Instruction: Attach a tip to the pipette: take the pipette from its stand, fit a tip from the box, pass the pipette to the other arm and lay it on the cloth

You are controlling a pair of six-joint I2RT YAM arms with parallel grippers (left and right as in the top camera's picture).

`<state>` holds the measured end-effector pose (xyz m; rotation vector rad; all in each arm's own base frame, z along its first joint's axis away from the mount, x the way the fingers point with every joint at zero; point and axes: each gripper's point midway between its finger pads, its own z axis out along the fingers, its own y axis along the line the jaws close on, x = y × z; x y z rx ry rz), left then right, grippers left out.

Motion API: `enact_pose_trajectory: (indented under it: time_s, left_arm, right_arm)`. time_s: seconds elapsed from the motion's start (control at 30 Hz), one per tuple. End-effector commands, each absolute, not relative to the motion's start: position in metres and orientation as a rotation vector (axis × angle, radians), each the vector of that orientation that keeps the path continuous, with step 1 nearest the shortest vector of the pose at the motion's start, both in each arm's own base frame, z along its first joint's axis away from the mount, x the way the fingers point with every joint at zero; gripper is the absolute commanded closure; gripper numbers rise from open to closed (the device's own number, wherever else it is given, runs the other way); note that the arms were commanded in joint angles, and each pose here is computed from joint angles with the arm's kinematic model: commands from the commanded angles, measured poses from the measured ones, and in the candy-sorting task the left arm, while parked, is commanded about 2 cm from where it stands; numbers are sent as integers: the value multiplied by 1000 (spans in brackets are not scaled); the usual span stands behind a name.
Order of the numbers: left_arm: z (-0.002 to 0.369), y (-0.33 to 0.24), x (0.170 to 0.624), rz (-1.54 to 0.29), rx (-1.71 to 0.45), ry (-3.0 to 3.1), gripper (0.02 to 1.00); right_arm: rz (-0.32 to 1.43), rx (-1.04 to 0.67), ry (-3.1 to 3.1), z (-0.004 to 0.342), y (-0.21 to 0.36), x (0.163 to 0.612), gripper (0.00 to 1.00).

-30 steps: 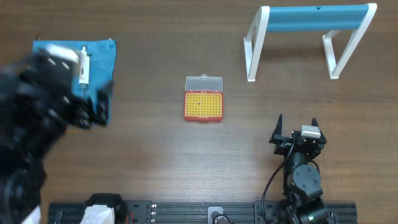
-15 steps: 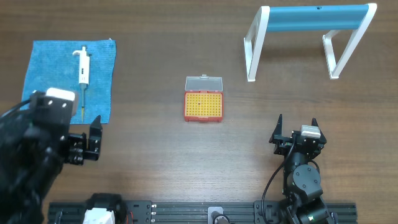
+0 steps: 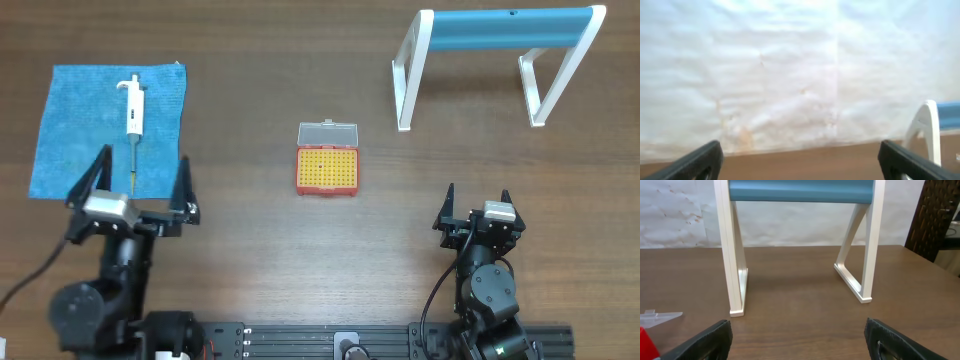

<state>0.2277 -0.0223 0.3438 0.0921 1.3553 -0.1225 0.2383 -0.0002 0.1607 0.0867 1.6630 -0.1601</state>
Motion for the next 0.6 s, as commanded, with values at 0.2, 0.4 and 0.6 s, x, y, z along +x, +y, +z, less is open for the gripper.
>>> enact_pose_trajectory:
  time_s: [0.2, 0.4, 0.6]
  left_arm:
    - [277, -26, 235, -175, 84, 1399, 23]
    - [265, -22, 227, -155, 70, 1352, 20]
    - [234, -23, 238, -174, 58, 1349, 20]
  right_arm:
    - [-184, 84, 1665, 159, -2, 238, 132]
    - [-184, 85, 1665, 159, -2, 238, 132]
    - [-184, 85, 1665, 159, -2, 238, 132]
